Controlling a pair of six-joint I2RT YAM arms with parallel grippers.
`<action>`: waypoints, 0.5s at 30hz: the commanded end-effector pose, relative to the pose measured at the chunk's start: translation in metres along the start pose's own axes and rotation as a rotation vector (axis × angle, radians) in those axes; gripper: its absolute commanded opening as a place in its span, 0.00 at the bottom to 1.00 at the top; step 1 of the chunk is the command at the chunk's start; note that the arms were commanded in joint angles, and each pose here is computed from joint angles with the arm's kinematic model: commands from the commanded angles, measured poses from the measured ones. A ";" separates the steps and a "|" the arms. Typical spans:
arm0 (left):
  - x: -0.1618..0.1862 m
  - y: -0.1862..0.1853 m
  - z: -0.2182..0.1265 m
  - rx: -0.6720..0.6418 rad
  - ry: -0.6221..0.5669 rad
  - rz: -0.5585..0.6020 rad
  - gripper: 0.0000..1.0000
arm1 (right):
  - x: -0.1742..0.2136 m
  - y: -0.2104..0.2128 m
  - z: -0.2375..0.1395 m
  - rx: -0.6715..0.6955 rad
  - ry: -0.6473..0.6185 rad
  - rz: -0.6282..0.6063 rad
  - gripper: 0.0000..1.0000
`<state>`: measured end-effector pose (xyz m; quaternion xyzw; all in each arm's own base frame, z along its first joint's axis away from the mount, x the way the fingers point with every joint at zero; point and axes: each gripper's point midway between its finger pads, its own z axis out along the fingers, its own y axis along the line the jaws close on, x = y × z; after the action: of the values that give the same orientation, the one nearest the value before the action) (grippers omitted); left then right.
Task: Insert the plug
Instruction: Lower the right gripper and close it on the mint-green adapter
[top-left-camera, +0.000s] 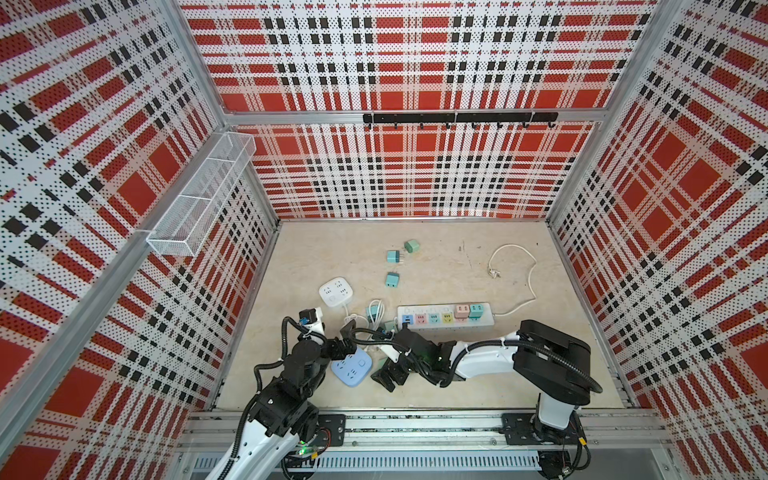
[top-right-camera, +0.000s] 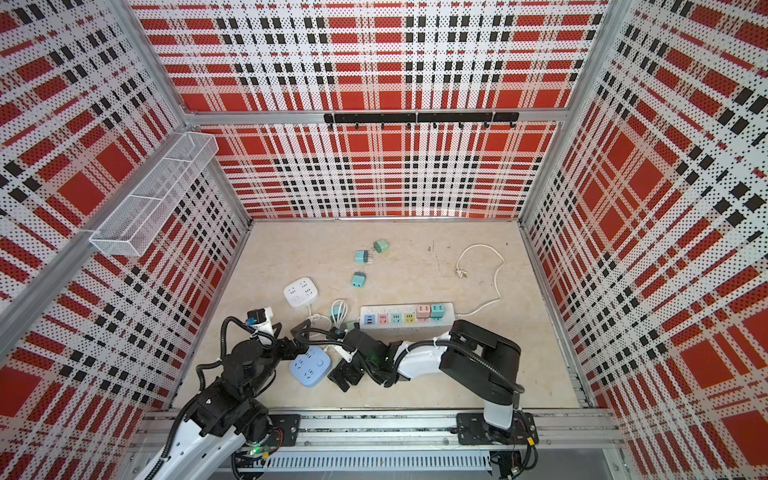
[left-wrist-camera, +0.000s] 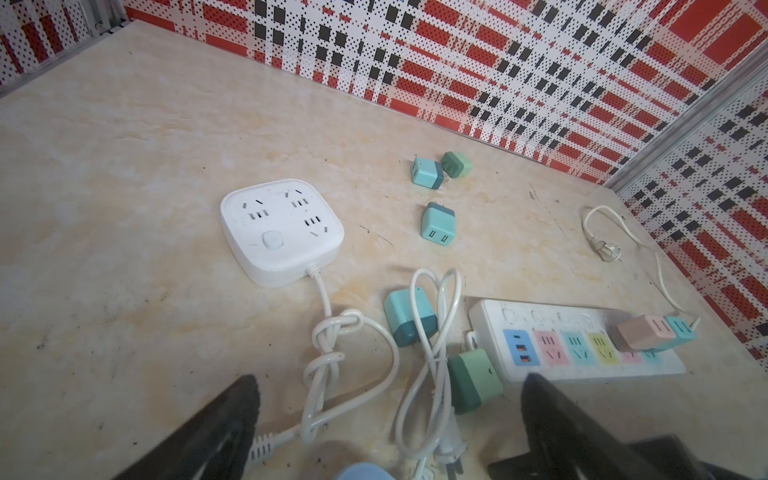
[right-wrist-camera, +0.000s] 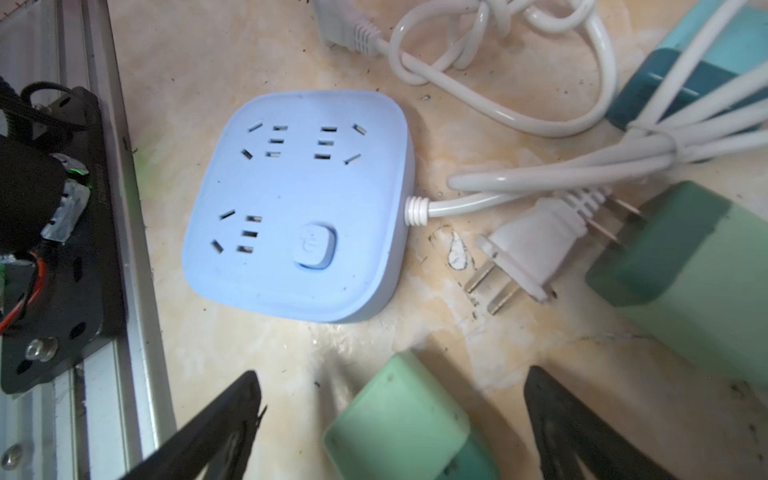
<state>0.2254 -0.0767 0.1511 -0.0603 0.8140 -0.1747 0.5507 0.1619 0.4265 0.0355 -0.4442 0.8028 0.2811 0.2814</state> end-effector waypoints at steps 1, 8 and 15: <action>-0.010 -0.003 -0.003 0.008 -0.033 -0.005 0.99 | -0.010 0.006 0.002 -0.025 -0.017 -0.031 1.00; -0.009 -0.002 -0.003 0.005 -0.032 -0.007 0.99 | 0.007 0.015 0.004 -0.031 0.015 -0.034 0.89; -0.010 -0.002 -0.003 0.004 -0.034 -0.008 0.99 | 0.027 0.022 0.003 0.055 0.077 -0.076 0.78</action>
<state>0.2253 -0.0767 0.1519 -0.0606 0.8129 -0.1756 0.5520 0.1333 0.4308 0.0287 -0.4721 0.7965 0.2647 0.2696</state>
